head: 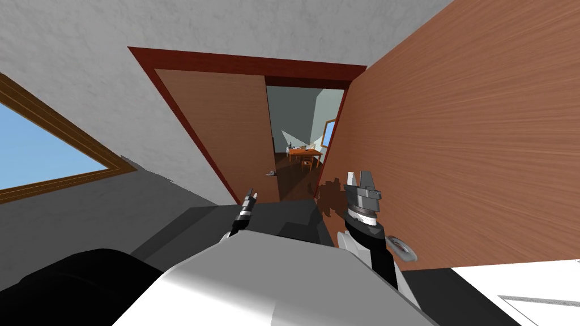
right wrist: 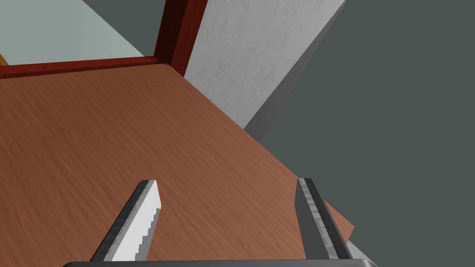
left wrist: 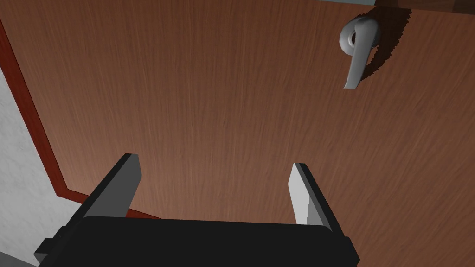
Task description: Pull the door open
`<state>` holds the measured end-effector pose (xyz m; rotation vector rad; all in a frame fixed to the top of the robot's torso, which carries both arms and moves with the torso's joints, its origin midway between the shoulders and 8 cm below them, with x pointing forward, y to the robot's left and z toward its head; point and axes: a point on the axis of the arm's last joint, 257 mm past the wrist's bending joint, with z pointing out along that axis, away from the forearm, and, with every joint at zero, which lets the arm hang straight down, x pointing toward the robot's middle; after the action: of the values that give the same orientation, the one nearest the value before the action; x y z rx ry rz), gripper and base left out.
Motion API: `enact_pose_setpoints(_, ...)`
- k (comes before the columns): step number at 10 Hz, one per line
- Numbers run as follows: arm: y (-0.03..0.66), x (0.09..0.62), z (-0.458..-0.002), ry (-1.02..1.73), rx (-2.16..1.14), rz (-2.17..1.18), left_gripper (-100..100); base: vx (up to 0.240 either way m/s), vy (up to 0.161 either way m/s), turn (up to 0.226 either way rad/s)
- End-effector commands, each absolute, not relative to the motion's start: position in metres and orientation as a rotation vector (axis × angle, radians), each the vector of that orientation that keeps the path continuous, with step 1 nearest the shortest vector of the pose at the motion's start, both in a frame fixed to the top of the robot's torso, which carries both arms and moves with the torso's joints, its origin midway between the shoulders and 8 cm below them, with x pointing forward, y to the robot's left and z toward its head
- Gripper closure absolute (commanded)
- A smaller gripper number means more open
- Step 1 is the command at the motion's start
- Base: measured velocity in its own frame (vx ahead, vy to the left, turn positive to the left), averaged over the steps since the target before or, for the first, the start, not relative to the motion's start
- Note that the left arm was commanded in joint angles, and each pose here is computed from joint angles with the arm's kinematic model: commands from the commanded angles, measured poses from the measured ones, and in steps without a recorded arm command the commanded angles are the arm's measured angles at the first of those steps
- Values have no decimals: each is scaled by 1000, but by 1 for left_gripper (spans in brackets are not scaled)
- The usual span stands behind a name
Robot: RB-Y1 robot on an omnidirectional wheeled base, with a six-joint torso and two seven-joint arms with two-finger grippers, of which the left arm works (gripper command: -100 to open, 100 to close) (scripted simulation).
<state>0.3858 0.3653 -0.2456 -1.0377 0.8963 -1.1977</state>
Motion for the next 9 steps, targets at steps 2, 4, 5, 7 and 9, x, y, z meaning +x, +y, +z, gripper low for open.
enact_pose_setpoints(2,371,384,-265,908,-1076,-1186,-100,88,-15,-40)
enact_pose_setpoints(4,376,382,-279,916,-1105,-1177,-100,100,-3,-33)
enact_pose_setpoints(5,378,381,-285,920,-1119,-1172,-100,102,19,-37)
enact_pose_setpoints(7,382,378,-298,927,-1146,-1162,-100,97,21,-34)
enact_pose_setpoints(9,386,375,-310,933,-1172,-1153,-100,101,12,-31)
